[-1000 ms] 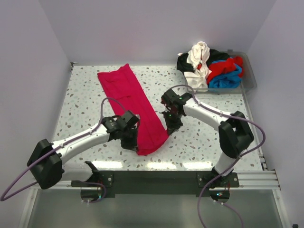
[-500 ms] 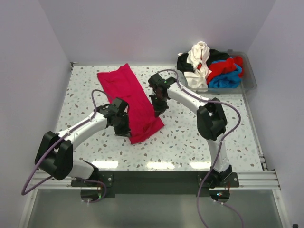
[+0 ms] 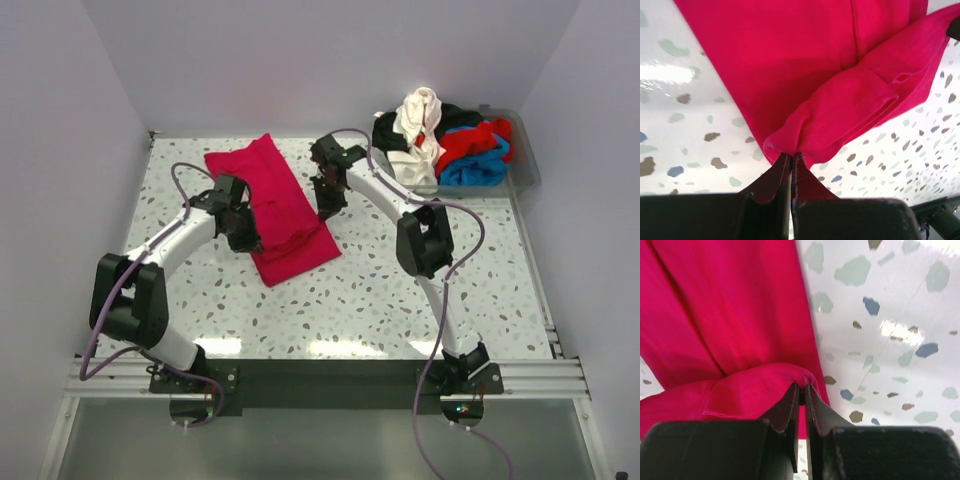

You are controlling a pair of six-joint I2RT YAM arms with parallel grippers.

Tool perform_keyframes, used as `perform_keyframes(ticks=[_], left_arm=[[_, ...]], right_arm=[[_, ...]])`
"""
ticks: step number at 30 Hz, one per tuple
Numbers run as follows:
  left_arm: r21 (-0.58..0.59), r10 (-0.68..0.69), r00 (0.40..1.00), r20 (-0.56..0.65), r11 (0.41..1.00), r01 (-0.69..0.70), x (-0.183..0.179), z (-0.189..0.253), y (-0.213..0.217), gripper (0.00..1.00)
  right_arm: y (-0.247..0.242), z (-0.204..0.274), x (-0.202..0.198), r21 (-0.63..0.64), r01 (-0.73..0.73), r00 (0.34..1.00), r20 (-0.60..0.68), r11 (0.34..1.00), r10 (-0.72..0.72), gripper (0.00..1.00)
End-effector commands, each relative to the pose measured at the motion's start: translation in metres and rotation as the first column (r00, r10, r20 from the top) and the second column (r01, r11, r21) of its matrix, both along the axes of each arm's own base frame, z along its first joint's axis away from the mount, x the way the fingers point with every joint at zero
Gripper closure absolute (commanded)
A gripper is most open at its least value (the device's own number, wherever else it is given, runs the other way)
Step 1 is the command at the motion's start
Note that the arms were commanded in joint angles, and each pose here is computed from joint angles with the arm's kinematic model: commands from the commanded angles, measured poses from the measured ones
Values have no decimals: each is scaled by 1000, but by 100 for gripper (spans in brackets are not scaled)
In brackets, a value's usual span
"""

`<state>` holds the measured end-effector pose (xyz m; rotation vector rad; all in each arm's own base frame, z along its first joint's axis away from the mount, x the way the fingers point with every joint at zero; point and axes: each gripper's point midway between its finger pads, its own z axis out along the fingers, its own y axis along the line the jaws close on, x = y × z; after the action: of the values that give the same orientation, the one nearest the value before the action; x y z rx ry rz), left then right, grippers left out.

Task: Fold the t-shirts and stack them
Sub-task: Fold the tshirt

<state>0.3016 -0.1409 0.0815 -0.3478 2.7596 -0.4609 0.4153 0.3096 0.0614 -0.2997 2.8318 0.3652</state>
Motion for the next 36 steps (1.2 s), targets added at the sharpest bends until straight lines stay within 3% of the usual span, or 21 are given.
perform_keyframes(ticks=[1, 13, 26, 29, 32, 33, 35, 36], left_arm=[[16, 8, 994, 106, 1000, -9, 34, 21, 15, 100], [44, 90, 985, 147, 994, -97, 63, 22, 52, 100], [70, 128, 979, 158, 988, -141, 95, 12, 78, 100], [88, 160, 972, 170, 980, -177, 105, 10, 93, 100], [97, 201, 954, 220, 969, -226, 127, 26, 109, 62], [98, 212, 949, 233, 966, -240, 133, 31, 113, 42], [100, 228, 927, 297, 958, -267, 151, 56, 118, 24], [96, 230, 918, 323, 957, -273, 157, 67, 119, 20]], right_arm=[[16, 23, 23, 81, -22, 997, 82, 996, 15, 100], [47, 54, 71, 255, 0, 972, 229, 967, -61, 100], [63, 41, 89, 304, 12, 965, 245, 953, -91, 100], [68, 45, 100, 340, 29, 959, 257, 940, -122, 93], [69, 71, 120, 435, 67, 937, 281, 898, -206, 68], [70, 82, 125, 475, 86, 931, 274, 876, -240, 53], [64, 112, 138, 528, 84, 905, 314, 845, -286, 41], [59, 122, 142, 535, 85, 892, 336, 841, -303, 37]])
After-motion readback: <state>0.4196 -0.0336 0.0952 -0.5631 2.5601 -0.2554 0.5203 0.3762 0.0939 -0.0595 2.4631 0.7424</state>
